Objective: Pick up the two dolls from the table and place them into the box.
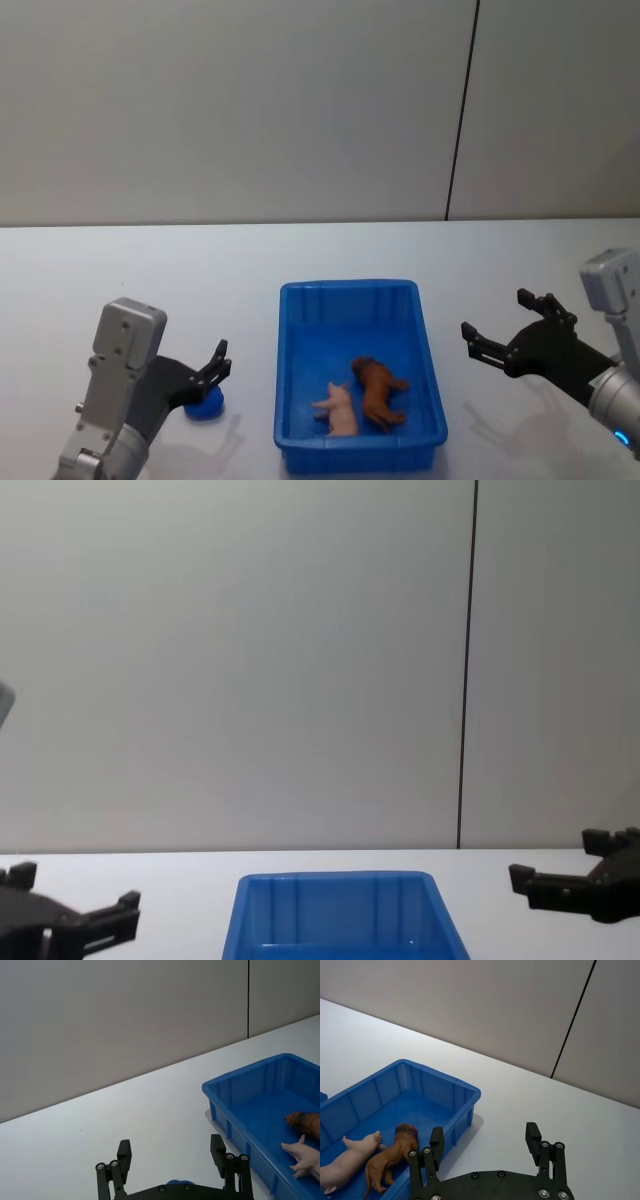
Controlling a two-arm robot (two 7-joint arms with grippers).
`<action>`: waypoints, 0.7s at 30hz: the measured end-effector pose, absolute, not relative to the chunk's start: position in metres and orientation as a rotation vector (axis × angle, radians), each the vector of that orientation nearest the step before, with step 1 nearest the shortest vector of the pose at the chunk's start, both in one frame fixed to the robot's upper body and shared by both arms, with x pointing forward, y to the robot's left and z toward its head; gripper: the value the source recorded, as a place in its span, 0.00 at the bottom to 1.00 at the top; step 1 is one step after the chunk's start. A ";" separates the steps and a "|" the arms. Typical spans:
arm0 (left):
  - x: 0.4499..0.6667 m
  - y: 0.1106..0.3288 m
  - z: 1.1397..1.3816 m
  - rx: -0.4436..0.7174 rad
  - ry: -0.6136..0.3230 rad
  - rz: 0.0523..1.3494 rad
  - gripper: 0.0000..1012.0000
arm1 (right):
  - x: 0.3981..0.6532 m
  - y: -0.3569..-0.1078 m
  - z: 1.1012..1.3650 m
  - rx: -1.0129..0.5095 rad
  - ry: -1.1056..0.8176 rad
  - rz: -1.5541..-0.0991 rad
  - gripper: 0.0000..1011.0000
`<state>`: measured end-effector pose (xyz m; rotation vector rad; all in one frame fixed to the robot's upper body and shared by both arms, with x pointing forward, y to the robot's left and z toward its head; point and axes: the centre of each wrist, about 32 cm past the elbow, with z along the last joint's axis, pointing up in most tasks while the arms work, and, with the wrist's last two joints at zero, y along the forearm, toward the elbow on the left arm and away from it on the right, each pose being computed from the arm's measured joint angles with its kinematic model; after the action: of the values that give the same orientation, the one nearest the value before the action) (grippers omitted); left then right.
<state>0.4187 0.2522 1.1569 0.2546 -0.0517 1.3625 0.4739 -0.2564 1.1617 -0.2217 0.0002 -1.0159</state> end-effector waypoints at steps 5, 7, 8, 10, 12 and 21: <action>0.422 0.262 1.148 0.263 -0.024 1.345 0.99 | 0.474 -0.257 1.162 -0.222 0.000 -1.016 0.99; 0.425 0.266 1.145 0.264 -0.014 1.334 0.99 | 0.474 -0.257 1.162 -0.222 0.000 -1.016 0.99; 0.426 0.267 1.144 0.265 -0.011 1.330 0.99 | 0.474 -0.257 1.162 -0.222 0.000 -1.016 0.99; 0.428 0.270 1.142 0.266 -0.004 1.323 0.99 | 0.474 -0.257 1.162 -0.222 0.000 -1.016 0.99; 0.431 0.273 1.138 0.265 0.007 1.306 0.99 | 0.474 -0.257 1.162 -0.222 0.000 -1.016 0.99; 0.446 0.284 1.125 0.268 0.060 1.251 0.99 | 0.474 -0.257 1.162 -0.222 0.000 -1.016 0.99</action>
<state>0.4457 0.2842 1.1250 0.2678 0.0598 1.2514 0.4739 -0.2566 1.1617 -0.2222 0.0004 -1.0159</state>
